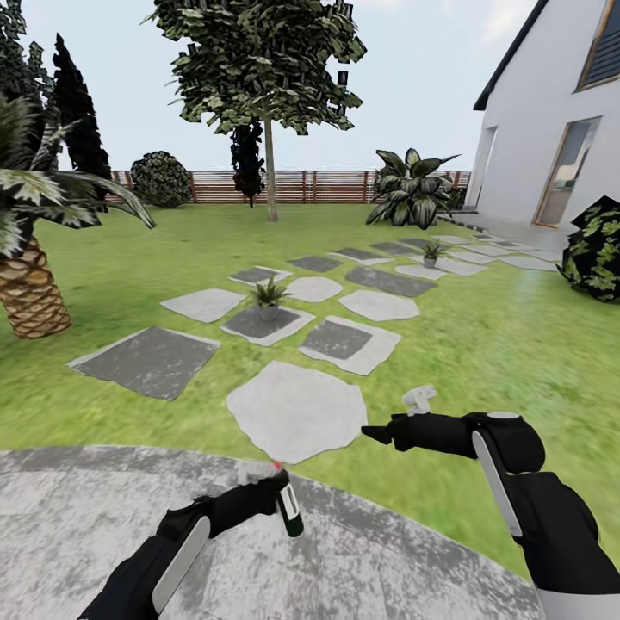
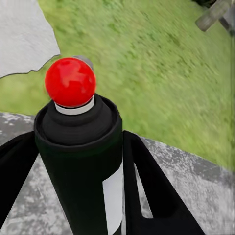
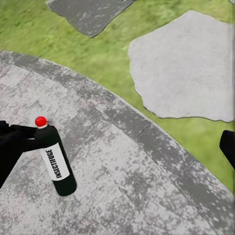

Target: Pick up the pesticide atomizer in the garden and spray insectifuge to fully cover both potted plants in the garden.

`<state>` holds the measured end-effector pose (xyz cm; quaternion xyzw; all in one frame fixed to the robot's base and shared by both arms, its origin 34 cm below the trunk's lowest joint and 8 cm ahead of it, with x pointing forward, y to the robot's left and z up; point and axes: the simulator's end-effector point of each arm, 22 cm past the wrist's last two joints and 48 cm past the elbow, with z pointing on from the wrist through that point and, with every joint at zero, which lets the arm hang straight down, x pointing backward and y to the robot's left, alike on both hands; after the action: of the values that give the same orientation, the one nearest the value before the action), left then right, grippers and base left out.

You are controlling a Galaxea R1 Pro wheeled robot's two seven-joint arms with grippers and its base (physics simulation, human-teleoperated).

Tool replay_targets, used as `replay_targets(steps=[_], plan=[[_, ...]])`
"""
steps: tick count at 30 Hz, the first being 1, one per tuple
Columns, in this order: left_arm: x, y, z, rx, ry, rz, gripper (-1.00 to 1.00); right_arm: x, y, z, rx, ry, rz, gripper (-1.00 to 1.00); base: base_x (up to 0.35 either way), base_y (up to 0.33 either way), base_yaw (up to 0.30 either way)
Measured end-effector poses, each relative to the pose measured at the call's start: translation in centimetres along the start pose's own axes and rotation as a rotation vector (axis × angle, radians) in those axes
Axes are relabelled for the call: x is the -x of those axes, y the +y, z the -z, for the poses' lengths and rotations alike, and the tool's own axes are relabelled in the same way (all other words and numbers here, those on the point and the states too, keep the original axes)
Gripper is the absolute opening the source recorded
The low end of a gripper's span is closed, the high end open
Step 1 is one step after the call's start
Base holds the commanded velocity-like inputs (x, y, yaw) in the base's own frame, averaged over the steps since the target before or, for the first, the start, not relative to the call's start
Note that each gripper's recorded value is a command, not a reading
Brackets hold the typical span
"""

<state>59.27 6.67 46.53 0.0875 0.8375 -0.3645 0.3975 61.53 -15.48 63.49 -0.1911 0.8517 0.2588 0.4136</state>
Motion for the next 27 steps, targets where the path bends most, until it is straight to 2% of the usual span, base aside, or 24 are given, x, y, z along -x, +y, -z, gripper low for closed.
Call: replay_targets(steps=[2, 4, 7, 12, 19, 27], plan=[[0.0, -0.3, 0.3, -0.037, 0.001, 0.001, -1.0, -0.1, -0.1, 0.0, -0.001, 0.003, 0.003, 1.0, 0.34, 0.0, 0.0], [0.1, -1.3, 0.7, -0.101, 0.002, 0.001, -1.0, -0.3, 0.0, 0.1, 0.008, 0.01, 0.008, 1.0, 0.34, 0.0, 0.0], [0.1, -2.6, 1.1, -0.175, 0.002, 0.001, -1.0, -0.6, 1.1, 0.1, 0.054, 0.022, 0.018, 1.0, 0.34, 0.0, 0.0], [-0.1, -4.2, 1.5, -0.25, 0.009, 0.001, -1.0, -1.3, 2.0, 0.3, 0.103, 0.048, 0.038, 1.0, 0.34, 0.0, 0.0], [-1.0, -5.3, 1.8, -0.311, 0.028, 0.008, -1.0, -2.0, 3.2, -0.2, 0.13, 0.075, 0.061, 1.0, 0.341, 0.0, 0.0], [-1.7, -4.8, 1.7, -0.304, 0.038, 0.02, -1.0, -2.5, 3.3, -0.2, 0.133, 0.083, 0.061, 1.0, 0.34, 0.0, 0.0]])
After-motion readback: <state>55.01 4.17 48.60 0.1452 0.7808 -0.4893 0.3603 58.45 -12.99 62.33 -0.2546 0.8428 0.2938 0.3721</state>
